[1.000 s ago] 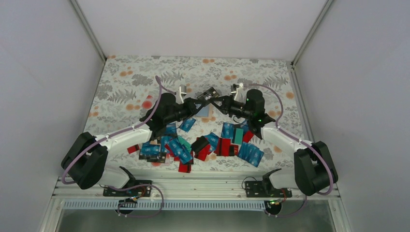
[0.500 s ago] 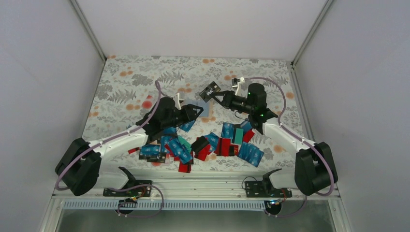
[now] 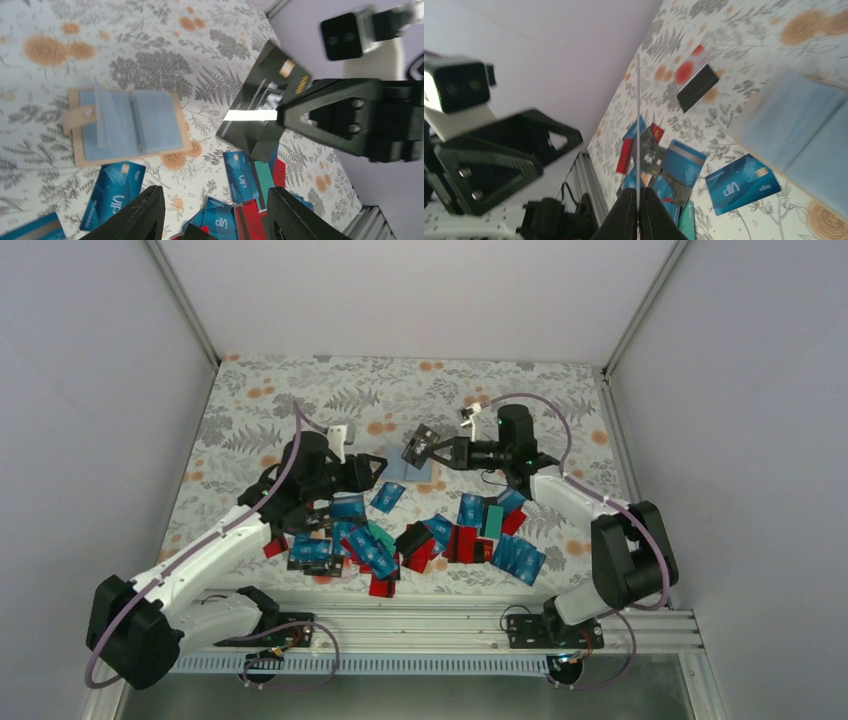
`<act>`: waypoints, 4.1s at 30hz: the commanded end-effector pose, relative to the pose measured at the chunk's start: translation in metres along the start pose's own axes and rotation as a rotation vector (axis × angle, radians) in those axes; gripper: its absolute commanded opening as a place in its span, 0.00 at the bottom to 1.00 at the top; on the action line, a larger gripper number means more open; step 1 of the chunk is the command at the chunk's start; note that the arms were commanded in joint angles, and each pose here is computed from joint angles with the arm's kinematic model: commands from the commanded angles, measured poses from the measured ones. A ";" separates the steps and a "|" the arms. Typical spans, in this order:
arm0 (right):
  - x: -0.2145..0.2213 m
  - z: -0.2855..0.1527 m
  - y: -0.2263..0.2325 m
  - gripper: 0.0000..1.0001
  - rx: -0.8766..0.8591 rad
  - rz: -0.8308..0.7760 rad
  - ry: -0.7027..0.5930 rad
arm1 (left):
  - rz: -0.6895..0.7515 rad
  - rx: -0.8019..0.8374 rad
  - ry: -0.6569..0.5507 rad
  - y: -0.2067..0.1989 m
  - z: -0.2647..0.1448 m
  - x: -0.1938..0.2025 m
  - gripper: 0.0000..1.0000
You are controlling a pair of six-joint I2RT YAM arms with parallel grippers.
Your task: Put the credit cards into the card holder
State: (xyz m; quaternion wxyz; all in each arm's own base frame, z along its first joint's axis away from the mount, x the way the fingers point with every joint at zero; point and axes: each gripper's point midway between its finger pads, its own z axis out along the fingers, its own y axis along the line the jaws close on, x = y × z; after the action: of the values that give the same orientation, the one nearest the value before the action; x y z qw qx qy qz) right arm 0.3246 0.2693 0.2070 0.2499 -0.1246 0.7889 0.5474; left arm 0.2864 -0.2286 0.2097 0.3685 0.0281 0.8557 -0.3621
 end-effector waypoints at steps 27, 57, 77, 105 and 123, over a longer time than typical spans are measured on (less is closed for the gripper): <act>0.066 -0.016 0.138 0.05 -0.524 -0.510 0.244 | 0.389 0.468 0.047 -0.093 -0.076 0.002 0.25; -0.005 0.009 0.052 0.52 0.104 -0.350 0.000 | 0.215 0.111 0.010 -0.028 -0.031 -0.015 0.02; 0.009 0.075 -0.101 0.26 0.483 -0.046 0.198 | 0.062 -0.054 0.157 0.031 0.092 -0.024 0.02; 0.050 0.047 -0.188 0.15 0.692 0.075 0.304 | -0.046 0.032 0.257 0.070 0.148 -0.008 0.02; 0.058 0.049 -0.187 0.12 0.663 0.087 0.317 | -0.154 0.007 0.251 0.094 0.160 0.000 0.02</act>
State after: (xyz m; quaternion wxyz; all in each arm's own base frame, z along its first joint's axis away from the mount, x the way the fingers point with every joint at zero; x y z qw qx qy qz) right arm 0.3912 0.2611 0.0273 0.1558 -0.0930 0.9477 0.2625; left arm 0.4077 -0.2602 0.0774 0.2234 0.0162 0.9012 -0.3711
